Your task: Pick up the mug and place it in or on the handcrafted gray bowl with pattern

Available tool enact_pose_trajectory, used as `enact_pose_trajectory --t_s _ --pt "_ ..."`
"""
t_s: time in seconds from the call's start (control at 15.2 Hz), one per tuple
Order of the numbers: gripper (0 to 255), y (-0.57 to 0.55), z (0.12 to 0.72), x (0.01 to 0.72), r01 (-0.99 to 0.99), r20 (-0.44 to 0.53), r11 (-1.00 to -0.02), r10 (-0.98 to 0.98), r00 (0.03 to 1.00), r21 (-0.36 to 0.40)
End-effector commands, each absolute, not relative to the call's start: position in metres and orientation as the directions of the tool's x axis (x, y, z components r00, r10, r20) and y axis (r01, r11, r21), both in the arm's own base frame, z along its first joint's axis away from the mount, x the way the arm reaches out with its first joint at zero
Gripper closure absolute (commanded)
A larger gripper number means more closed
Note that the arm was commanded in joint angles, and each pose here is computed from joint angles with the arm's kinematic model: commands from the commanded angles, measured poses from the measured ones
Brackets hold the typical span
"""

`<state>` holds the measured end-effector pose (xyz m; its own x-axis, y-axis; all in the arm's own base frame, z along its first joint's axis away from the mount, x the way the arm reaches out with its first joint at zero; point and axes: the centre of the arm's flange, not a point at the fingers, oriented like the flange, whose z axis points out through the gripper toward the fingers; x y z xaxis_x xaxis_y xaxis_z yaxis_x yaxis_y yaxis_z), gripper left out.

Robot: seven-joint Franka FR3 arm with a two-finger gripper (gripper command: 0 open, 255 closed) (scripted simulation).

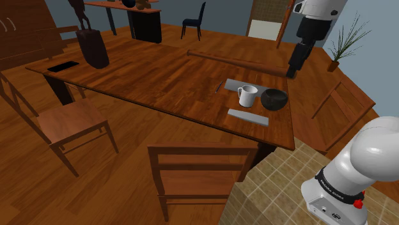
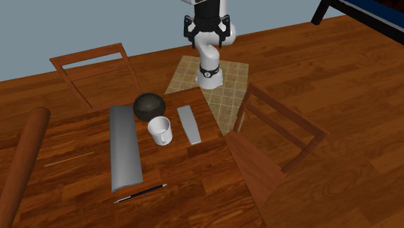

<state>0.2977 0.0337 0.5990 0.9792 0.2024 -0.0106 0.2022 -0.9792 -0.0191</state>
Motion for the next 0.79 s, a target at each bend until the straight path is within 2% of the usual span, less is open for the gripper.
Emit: enact_pose_trajectory --t_s 0.0,0.73 --pt "0 0.034 0.599 0.298 0.202 -0.011 -0.979 0.202 0.979 -0.019" --pt "0 -0.007 0.501 0.392 0.233 -0.003 -0.972 0.233 0.972 0.018"
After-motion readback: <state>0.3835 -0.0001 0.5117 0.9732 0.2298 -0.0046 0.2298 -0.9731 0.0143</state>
